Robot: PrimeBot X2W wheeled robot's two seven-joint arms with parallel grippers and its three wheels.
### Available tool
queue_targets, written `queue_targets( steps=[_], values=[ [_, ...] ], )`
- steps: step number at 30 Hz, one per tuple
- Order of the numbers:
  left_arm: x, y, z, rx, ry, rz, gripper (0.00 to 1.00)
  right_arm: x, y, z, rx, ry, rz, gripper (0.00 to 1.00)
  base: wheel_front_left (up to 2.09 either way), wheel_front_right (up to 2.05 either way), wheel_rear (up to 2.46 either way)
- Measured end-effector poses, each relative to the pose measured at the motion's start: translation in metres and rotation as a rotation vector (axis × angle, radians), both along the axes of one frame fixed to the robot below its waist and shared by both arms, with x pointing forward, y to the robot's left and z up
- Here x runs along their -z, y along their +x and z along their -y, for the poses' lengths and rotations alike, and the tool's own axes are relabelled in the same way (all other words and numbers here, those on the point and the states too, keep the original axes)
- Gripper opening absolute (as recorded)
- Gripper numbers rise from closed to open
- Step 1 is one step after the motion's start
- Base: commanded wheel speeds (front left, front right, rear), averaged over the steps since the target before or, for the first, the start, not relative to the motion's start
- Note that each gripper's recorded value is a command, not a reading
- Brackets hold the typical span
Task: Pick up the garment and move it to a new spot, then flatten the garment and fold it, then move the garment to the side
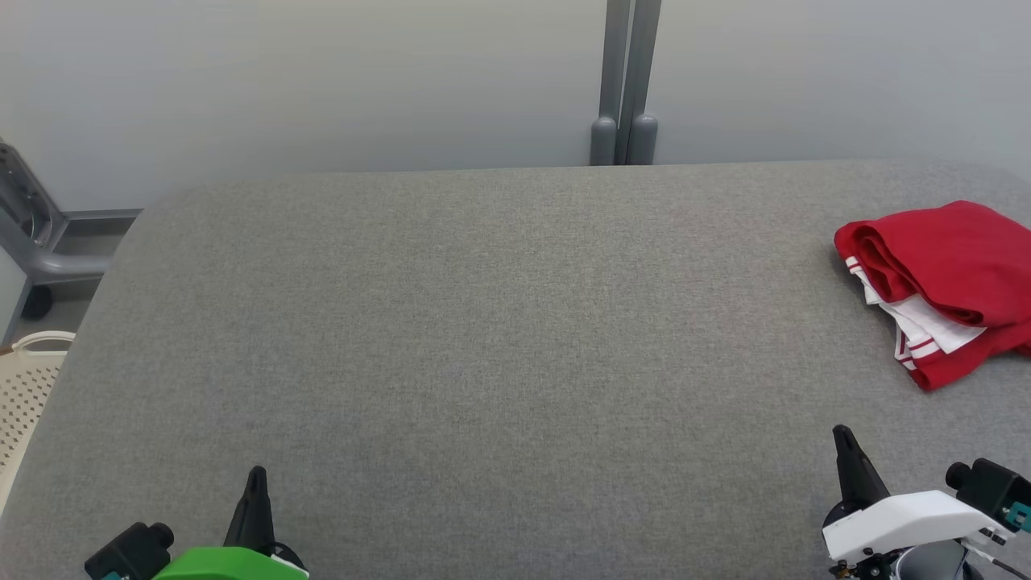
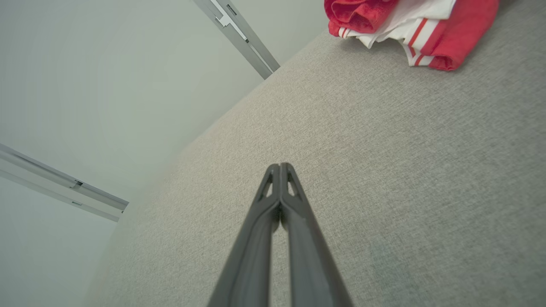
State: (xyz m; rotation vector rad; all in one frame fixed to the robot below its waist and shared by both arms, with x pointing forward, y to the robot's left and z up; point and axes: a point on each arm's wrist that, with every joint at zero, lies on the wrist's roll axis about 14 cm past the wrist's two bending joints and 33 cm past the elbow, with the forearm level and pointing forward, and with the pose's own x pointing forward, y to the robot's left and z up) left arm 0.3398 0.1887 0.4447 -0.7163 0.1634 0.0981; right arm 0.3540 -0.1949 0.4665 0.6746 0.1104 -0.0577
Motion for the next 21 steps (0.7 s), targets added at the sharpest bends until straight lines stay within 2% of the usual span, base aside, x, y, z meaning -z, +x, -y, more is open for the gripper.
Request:
queue_targets(
  steps=[21],
  values=[
    [-0.014,0.016,0.004,-0.022,-0.256,0.027,0.0,-0.008,0.003,0.011,0.057,0.273,0.022,0.0,0.0,0.0,0.0]
  ],
)
